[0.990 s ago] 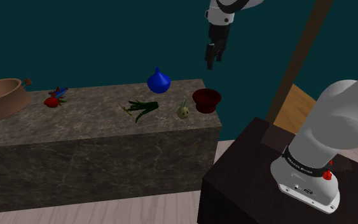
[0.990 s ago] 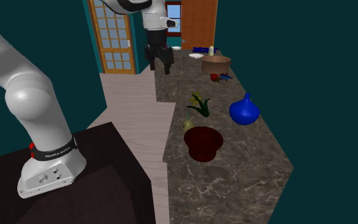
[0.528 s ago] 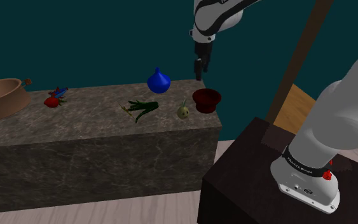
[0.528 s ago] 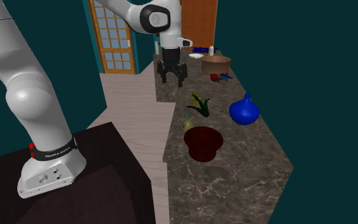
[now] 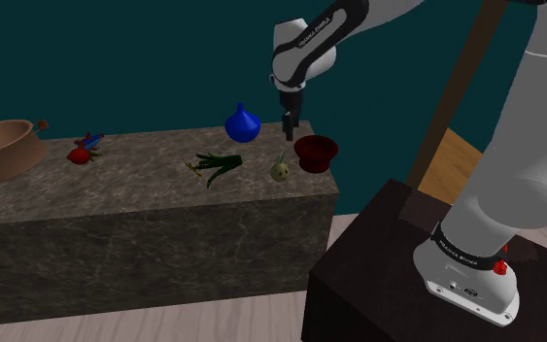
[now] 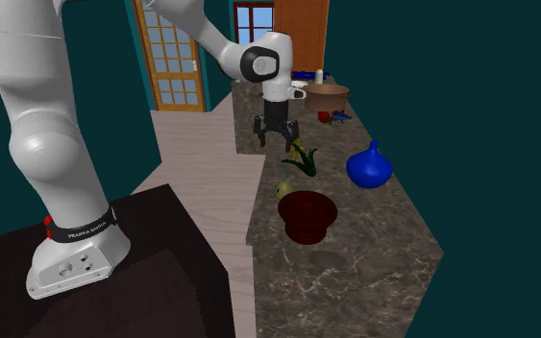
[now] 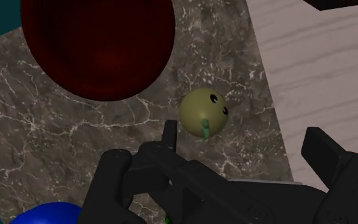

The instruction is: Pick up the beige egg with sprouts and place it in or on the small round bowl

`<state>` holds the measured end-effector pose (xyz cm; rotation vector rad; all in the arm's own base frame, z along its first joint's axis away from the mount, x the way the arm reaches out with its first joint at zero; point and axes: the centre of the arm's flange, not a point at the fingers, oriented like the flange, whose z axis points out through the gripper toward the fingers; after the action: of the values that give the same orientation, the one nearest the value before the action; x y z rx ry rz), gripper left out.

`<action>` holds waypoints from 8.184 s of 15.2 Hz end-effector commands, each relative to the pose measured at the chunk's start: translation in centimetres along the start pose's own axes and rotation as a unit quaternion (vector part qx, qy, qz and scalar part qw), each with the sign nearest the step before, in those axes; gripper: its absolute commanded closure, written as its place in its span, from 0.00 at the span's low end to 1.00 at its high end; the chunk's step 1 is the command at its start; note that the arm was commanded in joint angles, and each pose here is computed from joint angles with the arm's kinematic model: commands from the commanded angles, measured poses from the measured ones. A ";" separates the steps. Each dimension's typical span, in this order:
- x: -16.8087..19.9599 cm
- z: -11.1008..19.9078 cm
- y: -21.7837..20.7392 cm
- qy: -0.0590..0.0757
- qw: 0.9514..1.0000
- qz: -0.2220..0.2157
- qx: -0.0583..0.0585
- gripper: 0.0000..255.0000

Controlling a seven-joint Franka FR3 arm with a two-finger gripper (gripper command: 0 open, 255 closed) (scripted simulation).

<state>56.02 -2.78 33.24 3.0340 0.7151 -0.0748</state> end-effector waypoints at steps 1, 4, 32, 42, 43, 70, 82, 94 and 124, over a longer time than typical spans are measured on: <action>1.8 2.1 0.2 -0.005 1.000 -0.020 0.000 0.00; 4.3 5.3 0.6 -0.014 0.999 -0.048 0.001 0.00; 7.2 13.3 1.0 -0.024 0.996 -0.082 0.002 1.00; 6.9 8.6 1.1 -0.023 0.996 -0.082 0.002 1.00; 6.9 8.0 1.1 -0.023 0.996 -0.082 0.002 1.00; 2.8 -4.2 5.2 -0.023 0.996 -0.082 0.002 1.00; -6.0 -4.6 15.1 -0.023 0.996 -0.082 0.002 1.00; -5.7 1.7 15.0 -0.023 0.996 -0.082 0.002 1.00; -5.3 -0.9 15.0 -0.023 0.996 -0.082 0.002 0.00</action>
<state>57.97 -18.54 34.55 2.9590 0.9601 -0.1497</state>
